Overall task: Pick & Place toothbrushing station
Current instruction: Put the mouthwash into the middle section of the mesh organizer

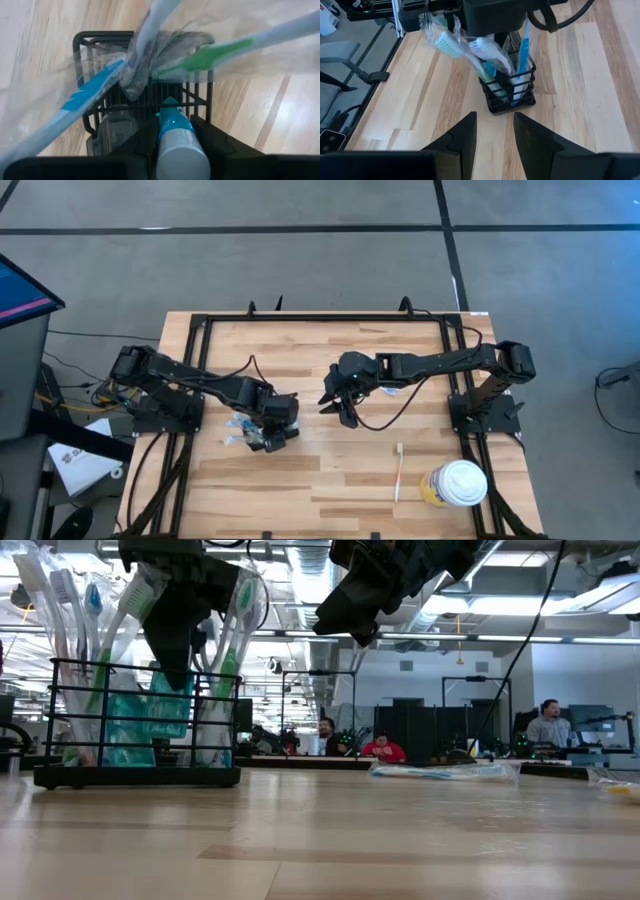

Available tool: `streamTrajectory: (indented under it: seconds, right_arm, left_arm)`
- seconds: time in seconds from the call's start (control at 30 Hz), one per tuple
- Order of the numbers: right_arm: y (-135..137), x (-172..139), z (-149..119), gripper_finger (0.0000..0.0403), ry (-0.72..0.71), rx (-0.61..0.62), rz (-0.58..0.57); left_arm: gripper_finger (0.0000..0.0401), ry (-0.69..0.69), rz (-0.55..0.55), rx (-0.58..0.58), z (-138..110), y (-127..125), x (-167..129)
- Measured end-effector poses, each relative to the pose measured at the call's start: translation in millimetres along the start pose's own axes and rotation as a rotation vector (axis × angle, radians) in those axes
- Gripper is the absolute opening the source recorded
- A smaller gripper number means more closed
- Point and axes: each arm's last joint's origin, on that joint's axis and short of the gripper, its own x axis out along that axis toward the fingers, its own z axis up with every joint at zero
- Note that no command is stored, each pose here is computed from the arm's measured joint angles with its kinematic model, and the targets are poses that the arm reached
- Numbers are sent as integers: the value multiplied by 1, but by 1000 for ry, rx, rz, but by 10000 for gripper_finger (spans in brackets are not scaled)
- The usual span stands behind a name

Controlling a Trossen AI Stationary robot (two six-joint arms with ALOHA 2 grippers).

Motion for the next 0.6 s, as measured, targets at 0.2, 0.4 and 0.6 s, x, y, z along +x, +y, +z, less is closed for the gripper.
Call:
streamTrajectory:
  seconds: [0.2, 0.4, 0.6]
  right_arm:
    - [0, 0, 0, 121, 0, 0, 0]
    - [0, 0, 0, 121, 0, 1, 0]
    - [0, 0, 0, 121, 0, 0, 0]
  left_arm:
    - [101, -16, -9, 0, 2, -1, 0]
    - [109, -10, -34, 0, 2, -2, 0]
    - [99, 13, -37, -13, -4, 2, 12]
